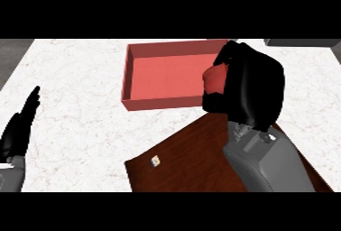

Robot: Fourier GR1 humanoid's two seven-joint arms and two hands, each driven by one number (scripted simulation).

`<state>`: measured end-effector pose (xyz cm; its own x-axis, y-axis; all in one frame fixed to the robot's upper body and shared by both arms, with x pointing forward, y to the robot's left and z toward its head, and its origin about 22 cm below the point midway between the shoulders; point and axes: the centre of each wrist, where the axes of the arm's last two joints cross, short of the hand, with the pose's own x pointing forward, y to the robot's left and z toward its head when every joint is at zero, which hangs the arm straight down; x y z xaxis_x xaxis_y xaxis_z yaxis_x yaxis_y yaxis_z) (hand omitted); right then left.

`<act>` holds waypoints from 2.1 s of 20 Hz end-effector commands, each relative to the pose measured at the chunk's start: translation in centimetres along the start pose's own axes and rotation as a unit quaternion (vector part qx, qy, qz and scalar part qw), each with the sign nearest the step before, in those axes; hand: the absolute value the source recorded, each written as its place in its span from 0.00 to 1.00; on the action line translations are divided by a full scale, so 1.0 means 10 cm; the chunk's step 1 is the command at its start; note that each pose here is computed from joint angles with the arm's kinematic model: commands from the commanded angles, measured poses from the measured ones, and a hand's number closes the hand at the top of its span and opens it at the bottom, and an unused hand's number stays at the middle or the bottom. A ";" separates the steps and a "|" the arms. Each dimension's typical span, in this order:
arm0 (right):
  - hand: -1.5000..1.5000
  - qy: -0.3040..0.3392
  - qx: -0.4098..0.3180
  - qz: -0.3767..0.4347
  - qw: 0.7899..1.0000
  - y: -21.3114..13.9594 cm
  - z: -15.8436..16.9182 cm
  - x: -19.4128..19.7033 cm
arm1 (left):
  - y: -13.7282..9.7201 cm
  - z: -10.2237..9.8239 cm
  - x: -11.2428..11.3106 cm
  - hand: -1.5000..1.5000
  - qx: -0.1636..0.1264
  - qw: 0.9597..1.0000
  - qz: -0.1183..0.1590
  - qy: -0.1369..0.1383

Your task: Pick the bell pepper from the tray and place it in the cardboard box

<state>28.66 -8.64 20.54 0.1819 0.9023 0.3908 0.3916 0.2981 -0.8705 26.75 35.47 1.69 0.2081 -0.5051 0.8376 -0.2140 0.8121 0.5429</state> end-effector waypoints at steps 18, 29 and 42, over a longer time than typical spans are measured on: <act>1.00 0.091 0.038 -0.106 0.989 0.81 -1.37 0.39 | -0.09 -0.11 0.17 0.50 -0.005 1.000 0.003 -0.017; 0.00 0.180 0.082 -0.150 0.969 1.31 -1.34 0.03 | -0.14 -0.10 0.13 0.50 -0.019 0.999 0.003 -0.027; 0.00 0.126 -0.103 -0.277 0.947 0.99 -1.61 -0.08 | -0.05 0.03 0.01 0.50 -0.014 1.000 0.009 -0.009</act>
<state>46.64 -10.30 15.31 0.1717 0.5652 0.8069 0.5763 0.6066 -0.5476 27.80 34.43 2.15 0.1662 -0.5103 0.8438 -0.1853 0.8242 0.5350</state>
